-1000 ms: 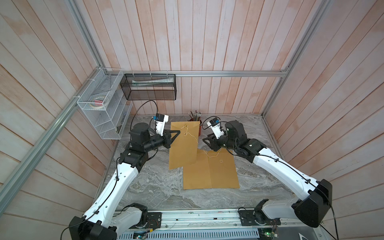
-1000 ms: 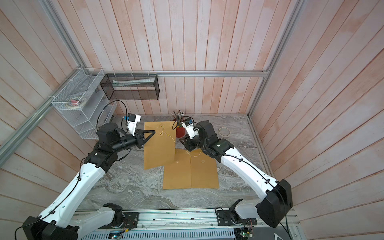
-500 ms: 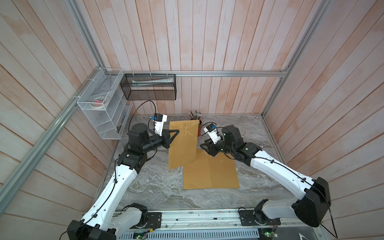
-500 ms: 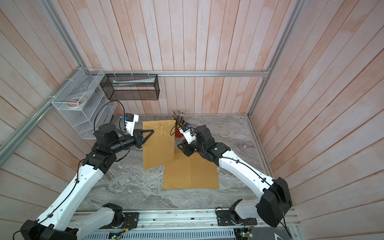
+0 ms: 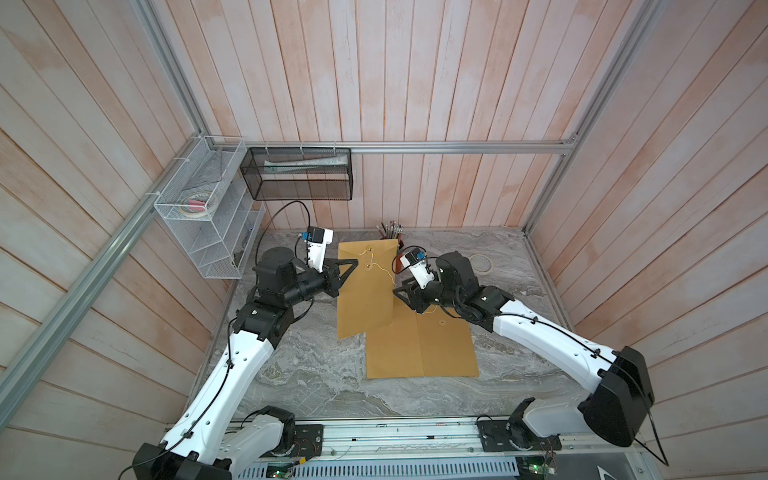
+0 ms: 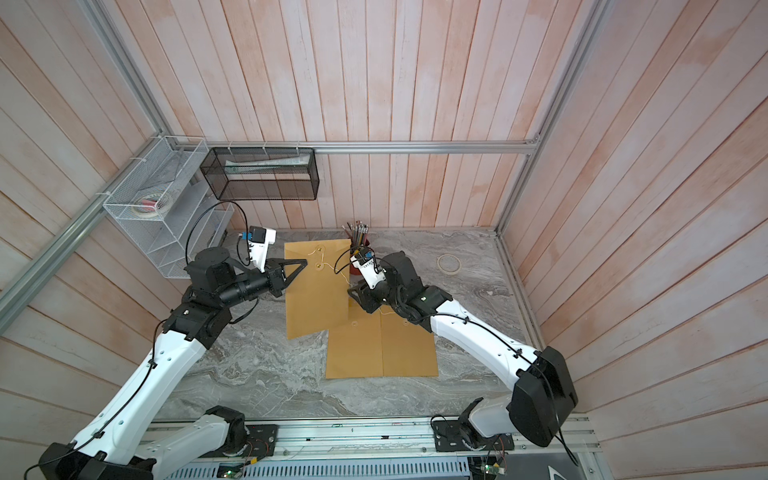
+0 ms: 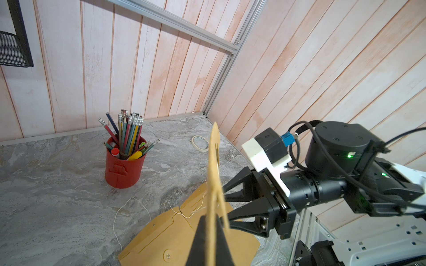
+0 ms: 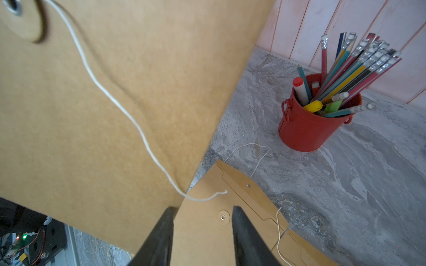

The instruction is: Open the file bag

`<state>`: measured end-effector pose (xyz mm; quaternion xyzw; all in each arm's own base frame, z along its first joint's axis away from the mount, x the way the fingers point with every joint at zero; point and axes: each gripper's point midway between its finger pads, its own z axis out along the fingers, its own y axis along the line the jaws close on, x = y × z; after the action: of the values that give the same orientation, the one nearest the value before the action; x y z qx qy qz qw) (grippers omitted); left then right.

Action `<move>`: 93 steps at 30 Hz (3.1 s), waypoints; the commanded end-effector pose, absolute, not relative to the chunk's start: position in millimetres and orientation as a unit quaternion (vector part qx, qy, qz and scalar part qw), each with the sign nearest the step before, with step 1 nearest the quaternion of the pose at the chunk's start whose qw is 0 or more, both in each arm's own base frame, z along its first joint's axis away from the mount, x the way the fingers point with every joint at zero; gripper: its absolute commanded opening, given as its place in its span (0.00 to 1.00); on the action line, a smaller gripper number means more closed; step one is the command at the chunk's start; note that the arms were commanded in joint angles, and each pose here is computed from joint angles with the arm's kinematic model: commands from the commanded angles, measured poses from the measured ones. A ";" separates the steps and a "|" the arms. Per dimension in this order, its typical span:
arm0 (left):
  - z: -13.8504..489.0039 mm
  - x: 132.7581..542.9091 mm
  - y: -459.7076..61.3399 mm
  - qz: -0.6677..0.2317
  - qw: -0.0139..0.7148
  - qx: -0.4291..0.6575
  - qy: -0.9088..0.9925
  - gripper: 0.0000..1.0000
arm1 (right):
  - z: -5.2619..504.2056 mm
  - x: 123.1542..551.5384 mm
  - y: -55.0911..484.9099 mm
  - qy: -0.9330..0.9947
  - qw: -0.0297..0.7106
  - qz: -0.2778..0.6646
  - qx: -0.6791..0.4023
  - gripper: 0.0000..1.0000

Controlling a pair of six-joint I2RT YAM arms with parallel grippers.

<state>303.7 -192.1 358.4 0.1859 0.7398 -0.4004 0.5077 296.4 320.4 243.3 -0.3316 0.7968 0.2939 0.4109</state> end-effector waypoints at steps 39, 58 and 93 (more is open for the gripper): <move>363.6 301.5 -189.0 -0.400 0.523 0.177 0.731 0.00 | 276.5 316.4 329.8 0.765 0.476 0.288 -0.324 0.00; 355.0 302.8 -188.8 -0.406 0.524 0.169 0.730 0.00 | 323.7 310.9 316.3 0.756 0.503 0.275 -0.316 0.00; 366.8 299.5 -189.4 -0.420 0.533 0.165 0.715 0.00 | 300.1 297.8 368.9 0.747 0.457 0.317 -0.364 0.23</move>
<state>304.5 -188.0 359.1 0.1604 0.7282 -0.4099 0.5253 297.0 359.5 286.8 -0.3597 0.7607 0.3043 0.4466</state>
